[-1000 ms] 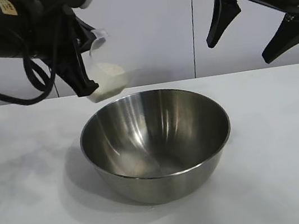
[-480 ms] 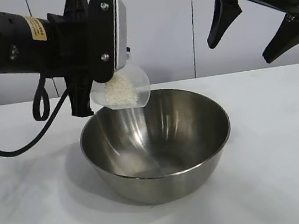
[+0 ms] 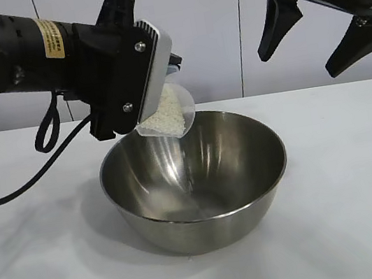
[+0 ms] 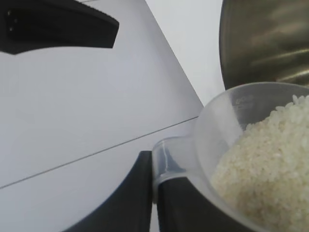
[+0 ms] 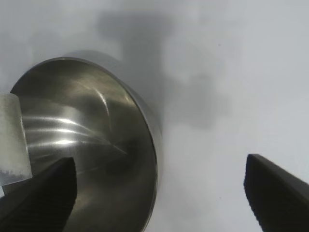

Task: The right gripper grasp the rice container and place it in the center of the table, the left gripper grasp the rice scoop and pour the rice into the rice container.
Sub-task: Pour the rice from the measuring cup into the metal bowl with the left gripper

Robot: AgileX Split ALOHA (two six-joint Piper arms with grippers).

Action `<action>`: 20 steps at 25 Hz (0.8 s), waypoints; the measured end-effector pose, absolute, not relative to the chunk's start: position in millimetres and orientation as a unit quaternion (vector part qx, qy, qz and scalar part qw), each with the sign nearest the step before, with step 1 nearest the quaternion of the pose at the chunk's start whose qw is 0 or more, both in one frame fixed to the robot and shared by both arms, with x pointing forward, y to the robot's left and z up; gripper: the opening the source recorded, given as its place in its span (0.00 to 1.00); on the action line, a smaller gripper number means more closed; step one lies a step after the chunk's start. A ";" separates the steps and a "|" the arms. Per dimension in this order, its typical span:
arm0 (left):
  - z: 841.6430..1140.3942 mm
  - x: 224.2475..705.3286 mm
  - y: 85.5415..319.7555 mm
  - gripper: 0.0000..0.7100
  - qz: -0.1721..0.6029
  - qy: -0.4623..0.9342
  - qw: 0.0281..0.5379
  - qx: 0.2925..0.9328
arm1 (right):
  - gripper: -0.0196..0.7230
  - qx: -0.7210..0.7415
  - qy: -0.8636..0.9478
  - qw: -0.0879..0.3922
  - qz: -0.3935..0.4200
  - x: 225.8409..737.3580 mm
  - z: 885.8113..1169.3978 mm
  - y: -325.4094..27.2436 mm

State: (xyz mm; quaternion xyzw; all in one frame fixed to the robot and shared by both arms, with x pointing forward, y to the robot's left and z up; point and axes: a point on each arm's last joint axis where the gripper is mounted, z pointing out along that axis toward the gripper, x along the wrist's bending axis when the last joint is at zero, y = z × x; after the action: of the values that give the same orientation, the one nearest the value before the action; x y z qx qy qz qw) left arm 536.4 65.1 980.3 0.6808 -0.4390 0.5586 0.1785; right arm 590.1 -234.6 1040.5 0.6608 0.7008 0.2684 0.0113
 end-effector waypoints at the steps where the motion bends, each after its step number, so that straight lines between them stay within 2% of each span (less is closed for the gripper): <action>1: 977.1 537.7 63.8 0.01 0.556 -0.442 0.178 0.681 | 0.90 0.661 0.701 0.011 0.268 590.1 1040.5 -234.6; 6: 968.5 542.0 59.9 0.01 0.551 -0.456 0.173 0.677 | 0.90 0.660 0.702 0.012 0.267 590.1 1040.4 -234.8; 12: 967.4 538.1 56.2 0.01 0.558 -0.548 0.129 0.610 | 0.90 0.660 0.702 0.012 0.267 590.1 1040.4 -234.8; 20: 975.1 538.1 49.1 0.01 0.562 -0.624 0.097 0.535 | 0.90 0.660 0.702 0.012 0.267 590.1 1040.4 -234.8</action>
State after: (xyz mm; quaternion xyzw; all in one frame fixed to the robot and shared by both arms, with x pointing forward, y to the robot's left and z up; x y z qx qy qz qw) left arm 538.1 49.1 975.1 0.5345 -0.6240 0.5616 0.0973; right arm 590.1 -234.8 1040.4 0.6601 0.7019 0.2675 0.0124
